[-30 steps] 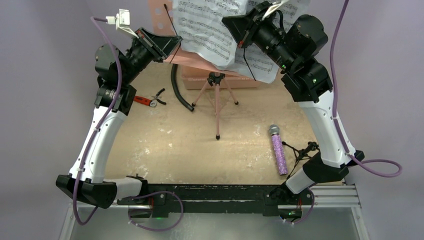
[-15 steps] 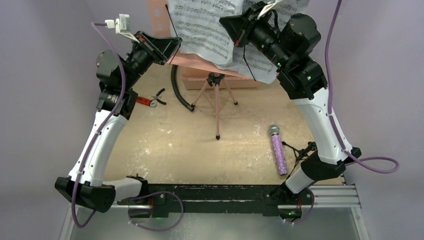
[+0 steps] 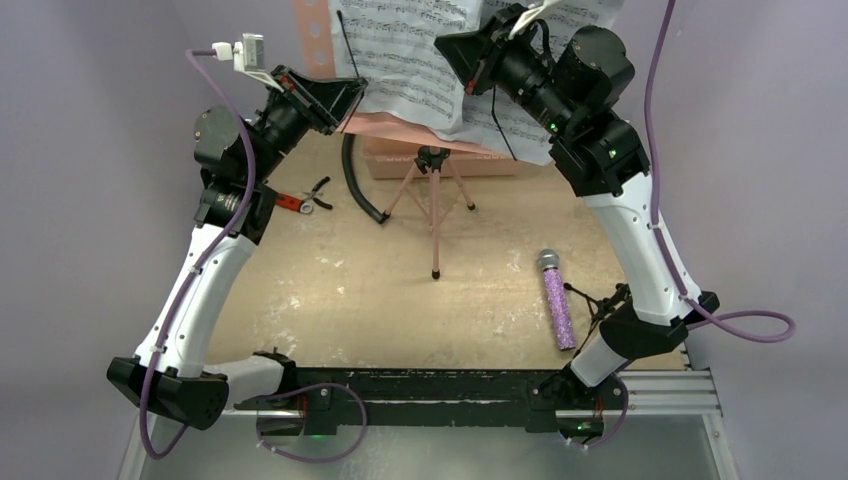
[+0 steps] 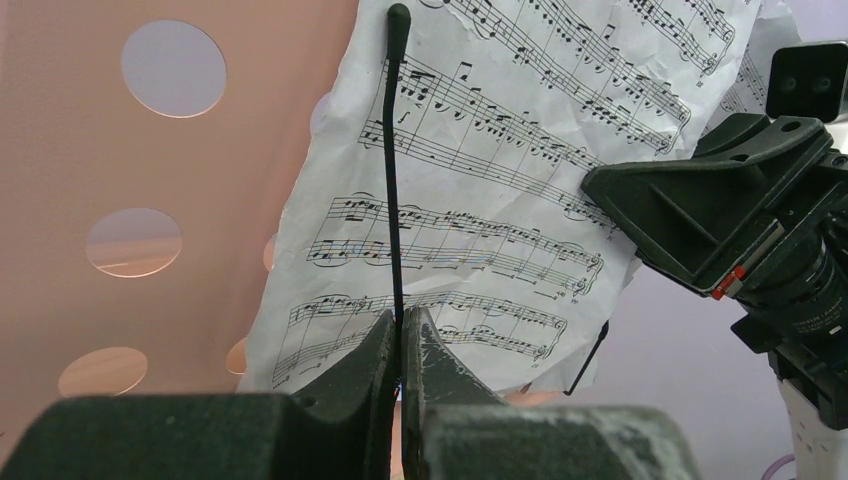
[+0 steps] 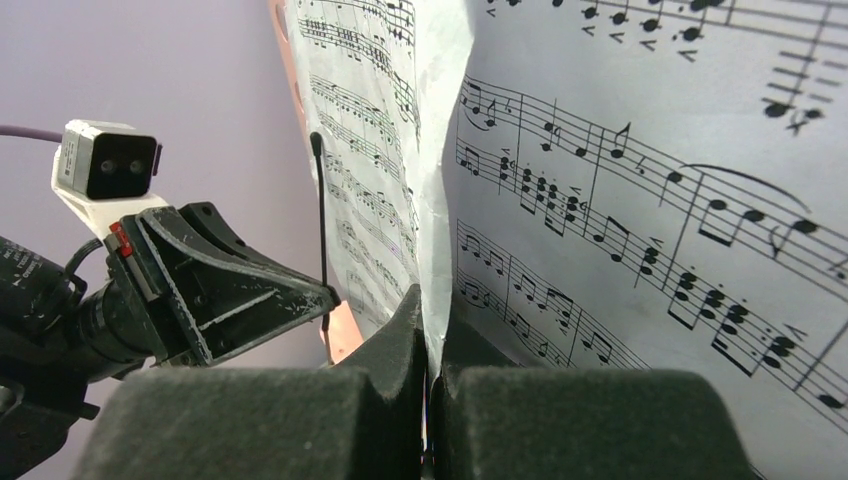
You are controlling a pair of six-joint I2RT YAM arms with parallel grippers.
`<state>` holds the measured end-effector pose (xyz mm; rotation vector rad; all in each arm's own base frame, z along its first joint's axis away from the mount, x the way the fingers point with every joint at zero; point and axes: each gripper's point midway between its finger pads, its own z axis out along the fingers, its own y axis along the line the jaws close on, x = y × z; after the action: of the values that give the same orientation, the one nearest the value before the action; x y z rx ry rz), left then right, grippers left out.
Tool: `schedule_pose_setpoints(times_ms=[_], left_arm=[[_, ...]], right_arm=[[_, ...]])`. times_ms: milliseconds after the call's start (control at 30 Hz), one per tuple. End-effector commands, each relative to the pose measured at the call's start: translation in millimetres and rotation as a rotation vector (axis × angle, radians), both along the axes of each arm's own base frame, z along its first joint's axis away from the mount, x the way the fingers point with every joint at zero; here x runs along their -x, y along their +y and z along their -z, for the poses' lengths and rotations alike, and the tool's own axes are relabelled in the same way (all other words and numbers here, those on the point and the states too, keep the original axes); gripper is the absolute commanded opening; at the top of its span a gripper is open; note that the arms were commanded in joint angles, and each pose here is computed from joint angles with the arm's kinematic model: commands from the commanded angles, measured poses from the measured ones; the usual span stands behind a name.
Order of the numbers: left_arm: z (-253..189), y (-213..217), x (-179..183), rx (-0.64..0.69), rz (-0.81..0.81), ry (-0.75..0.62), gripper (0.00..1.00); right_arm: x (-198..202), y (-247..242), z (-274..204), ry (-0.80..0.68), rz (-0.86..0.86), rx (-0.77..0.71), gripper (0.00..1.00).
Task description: Set up the instrument practice props
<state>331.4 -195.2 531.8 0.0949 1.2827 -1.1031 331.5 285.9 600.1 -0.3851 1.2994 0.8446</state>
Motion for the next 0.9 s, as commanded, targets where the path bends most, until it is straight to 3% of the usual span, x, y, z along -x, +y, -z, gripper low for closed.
schedule_pose_setpoints(times_ms=[0,867], left_arm=[[-32.6,4.0,23.4,0.02,-0.002,-0.136,0.0],[-29.3,-5.1,21.1,0.022,0.027,-0.125,0.0]], right_arm=[[12.3,-3.9,-27.4,-0.069,-0.021,-0.052,0.0],[19.8,29.2,-19.7,-0.052,-0.142,-0.062,0.0]])
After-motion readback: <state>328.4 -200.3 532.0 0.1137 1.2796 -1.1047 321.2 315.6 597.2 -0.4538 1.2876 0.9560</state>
